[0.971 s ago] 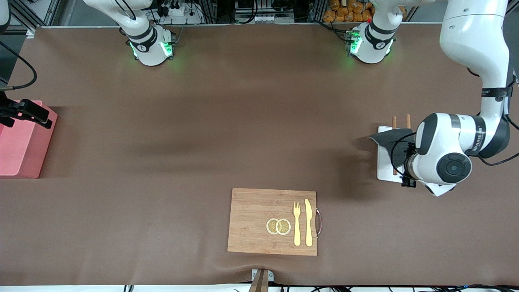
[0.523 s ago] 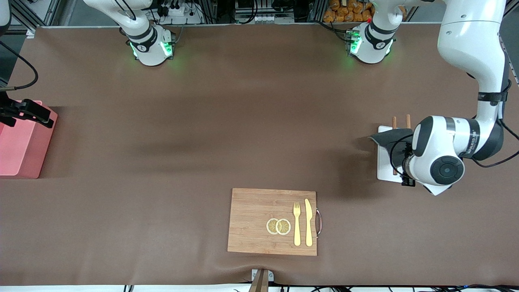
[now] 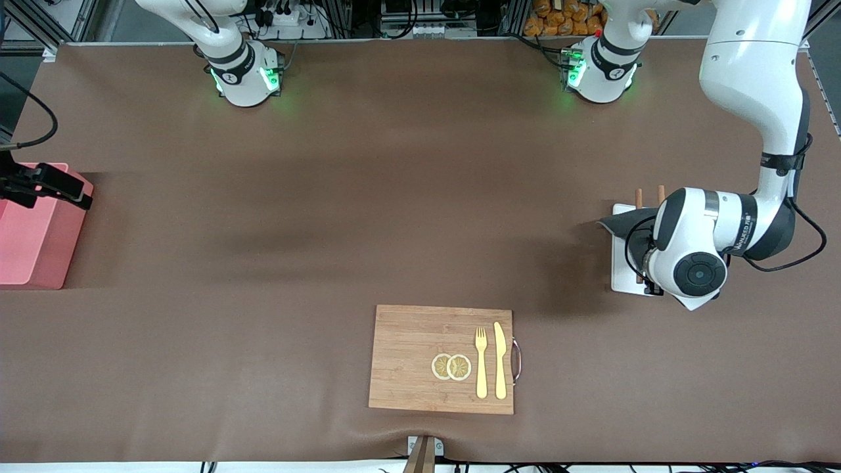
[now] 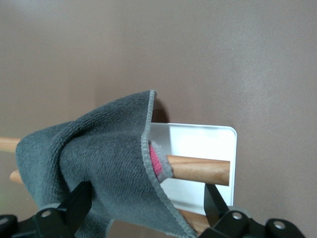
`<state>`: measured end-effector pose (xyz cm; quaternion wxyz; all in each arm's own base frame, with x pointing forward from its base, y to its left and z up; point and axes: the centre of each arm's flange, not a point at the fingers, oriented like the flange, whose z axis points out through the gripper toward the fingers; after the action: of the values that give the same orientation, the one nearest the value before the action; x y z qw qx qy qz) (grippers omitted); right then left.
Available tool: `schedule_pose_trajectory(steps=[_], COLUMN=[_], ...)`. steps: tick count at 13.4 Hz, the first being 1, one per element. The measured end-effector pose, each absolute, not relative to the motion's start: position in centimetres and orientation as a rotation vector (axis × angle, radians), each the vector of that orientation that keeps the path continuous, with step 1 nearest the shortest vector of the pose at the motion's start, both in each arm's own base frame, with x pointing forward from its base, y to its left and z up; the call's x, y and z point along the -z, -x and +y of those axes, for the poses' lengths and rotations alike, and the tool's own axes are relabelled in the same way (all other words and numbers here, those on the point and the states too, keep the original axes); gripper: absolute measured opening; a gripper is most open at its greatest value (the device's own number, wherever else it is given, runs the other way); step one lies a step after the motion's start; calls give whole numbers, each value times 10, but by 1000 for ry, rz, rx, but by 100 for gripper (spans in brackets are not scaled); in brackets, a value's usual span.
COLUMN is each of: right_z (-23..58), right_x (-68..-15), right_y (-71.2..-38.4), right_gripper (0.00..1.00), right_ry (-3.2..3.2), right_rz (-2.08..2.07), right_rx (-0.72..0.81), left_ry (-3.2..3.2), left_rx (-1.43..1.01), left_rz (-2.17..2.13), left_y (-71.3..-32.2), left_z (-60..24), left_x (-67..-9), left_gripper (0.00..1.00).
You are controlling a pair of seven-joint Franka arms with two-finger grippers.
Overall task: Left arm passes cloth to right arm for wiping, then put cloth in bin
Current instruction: 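Lower the left gripper over the grey cloth and close on it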
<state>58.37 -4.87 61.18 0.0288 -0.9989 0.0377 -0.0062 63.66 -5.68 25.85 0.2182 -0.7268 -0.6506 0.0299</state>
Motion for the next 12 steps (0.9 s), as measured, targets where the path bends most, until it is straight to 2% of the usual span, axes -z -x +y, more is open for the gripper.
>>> schedule_pose_trajectory(steps=[1, 2, 3, 4, 6, 10, 11, 12], right_z=[-50, -48, -47, -46, -46, -46, -45, -44], right_x=[-610, -609, -609, -609, -610, -610, -610, -610], right_y=[-585, -585, -585, -585, -585, -585, -586, -586], right_gripper=[100, 100, 100, 100, 100, 100, 100, 100], right_ry=[3079, 3079, 3079, 3079, 3079, 3079, 3079, 3079], right_rz=[119, 116, 113, 110, 109, 109, 107, 104], right_rx=[15, 13, 13, 13, 16, 17, 17, 17], left_ry=[2000, 1987, 1977, 1972, 1960, 1936, 1932, 1928], left_rx=[-79, -76, -74, -74, -78, -91, -93, -91], left_rz=[-1813, -1823, -1829, -1831, -1830, -1823, -1821, -1817], left_y=[-636, -636, -635, -634, -632, -630, -630, -629], left_z=[-57, -59, -60, -62, -64, -61, -60, -60], left_x=[-258, -258, -257, -256, -255, -259, -259, -259], left_gripper=[100, 94, 94, 86, 63, 24, 19, 19])
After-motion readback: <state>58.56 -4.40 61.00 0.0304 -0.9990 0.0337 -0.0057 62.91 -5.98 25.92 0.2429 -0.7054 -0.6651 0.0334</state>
